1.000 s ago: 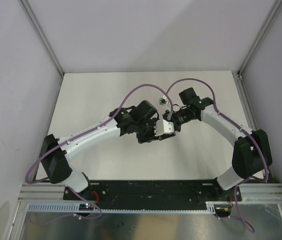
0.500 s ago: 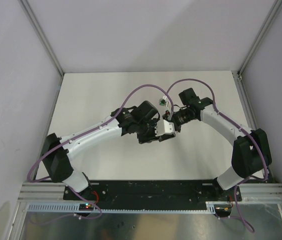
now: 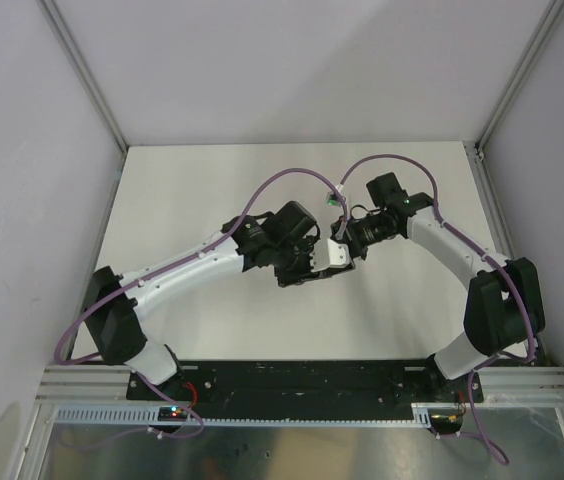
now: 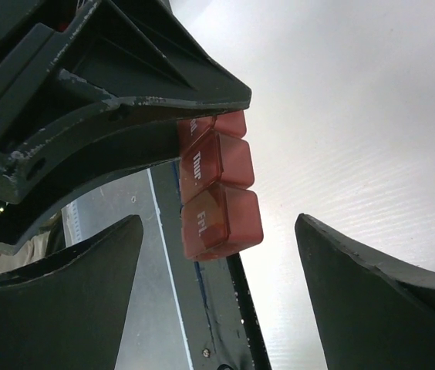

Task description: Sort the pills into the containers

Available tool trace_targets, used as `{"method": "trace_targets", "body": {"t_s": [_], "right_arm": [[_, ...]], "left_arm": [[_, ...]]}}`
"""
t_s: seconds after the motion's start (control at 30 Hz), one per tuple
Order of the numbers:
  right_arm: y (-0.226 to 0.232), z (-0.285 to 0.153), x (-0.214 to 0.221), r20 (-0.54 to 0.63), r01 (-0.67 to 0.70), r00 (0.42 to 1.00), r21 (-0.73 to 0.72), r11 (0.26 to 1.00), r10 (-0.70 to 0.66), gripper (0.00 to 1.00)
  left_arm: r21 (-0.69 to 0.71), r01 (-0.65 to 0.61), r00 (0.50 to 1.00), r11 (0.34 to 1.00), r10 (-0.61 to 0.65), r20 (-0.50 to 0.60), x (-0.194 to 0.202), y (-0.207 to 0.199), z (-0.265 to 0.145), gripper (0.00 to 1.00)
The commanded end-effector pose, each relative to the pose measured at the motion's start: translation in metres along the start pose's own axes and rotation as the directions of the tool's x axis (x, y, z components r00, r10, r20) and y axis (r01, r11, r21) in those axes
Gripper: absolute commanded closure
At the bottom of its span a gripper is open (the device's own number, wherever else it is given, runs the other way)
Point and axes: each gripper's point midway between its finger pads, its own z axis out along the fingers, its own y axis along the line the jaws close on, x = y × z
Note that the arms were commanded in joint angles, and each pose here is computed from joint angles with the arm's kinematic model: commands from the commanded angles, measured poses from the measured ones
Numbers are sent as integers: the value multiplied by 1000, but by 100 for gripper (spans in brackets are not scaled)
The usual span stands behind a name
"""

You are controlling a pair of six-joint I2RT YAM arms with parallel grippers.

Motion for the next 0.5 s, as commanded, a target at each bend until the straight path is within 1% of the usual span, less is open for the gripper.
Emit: {"method": "trace_targets", "body": {"t_s": [0.0,0.13,0.27,0.47], "right_arm": [[12,-2,-11,29,30,999,-35,999,-29,15],[11,1,-10,23,21,1000,-45,999,-20,21],[10,2,-9,17,6,1000,-54,999,-5,31],[9,4,-9,14,-8,1000,-68,998,9,54]], "left_arm": [[-24,9,998,1000,-8,61,-21,6,-12,100],[-21,14,998,1000,-13,67,-24,5,-12,100],[-24,20,997,1000,-18,72,-28,6,-13,100],[-38,34,996,999,-31,78,-32,9,-11,100]]}}
